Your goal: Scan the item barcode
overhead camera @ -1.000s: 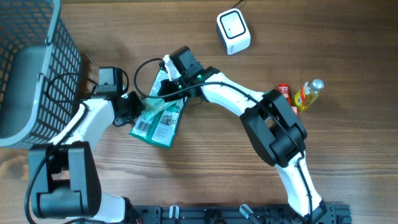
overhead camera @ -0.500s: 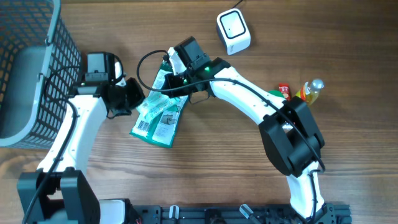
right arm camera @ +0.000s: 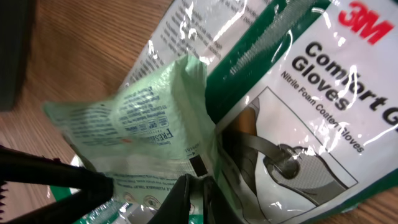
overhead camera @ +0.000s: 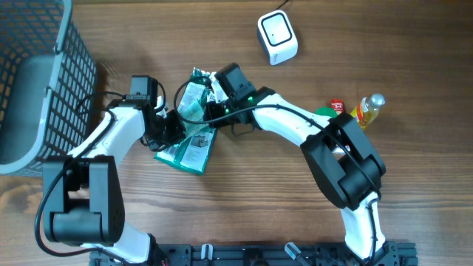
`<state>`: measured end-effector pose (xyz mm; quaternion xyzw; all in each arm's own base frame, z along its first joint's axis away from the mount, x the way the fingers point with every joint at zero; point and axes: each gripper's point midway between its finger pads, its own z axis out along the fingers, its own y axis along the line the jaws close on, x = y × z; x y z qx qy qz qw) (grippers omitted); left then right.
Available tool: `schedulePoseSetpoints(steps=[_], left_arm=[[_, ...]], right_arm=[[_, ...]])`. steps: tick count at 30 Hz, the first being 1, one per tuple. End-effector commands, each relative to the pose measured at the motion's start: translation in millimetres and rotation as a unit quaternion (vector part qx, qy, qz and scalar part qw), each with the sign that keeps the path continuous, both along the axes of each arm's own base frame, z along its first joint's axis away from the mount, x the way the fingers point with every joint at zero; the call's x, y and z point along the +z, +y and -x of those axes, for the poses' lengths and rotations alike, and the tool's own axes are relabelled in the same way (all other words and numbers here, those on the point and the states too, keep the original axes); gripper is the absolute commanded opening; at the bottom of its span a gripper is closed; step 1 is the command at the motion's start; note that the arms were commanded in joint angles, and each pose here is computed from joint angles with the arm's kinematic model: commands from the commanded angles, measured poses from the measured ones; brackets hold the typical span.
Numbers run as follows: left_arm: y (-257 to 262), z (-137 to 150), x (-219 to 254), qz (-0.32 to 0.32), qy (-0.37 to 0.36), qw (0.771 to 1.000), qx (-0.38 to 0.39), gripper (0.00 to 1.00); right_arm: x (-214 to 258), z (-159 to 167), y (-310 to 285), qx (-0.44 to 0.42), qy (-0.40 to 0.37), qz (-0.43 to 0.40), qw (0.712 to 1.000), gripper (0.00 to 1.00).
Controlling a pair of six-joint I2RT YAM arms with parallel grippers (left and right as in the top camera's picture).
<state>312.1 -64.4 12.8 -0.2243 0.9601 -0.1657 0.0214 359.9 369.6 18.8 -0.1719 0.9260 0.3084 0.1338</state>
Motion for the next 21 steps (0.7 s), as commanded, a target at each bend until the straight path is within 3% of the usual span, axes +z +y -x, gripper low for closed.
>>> schedulePoseSetpoints(steps=[1,8,11,21], left_arm=[[5.8,2.3,-10.7,-0.021,0.010,1.000,0.000,0.04],[4.8,-30.7,48.6,-0.014,-0.063,0.998,0.021,0.04],[15.7,-39.2,76.6,-0.035,-0.103,0.991,0.075,0.04],[28.5,-29.7,55.1,-0.070,-0.077,0.990,0.094,0.04]], right_arm=[[-19.5,6.1,-14.9,-0.015,0.005,0.040,0.999,0.09],[-22.3,11.1,-17.2,-0.012,0.013,0.048,0.999,0.13],[-26.3,14.3,-22.6,-0.012,0.019,0.063,0.998,0.15],[-27.9,17.2,-24.8,-0.016,0.029,0.067,0.997,0.17]])
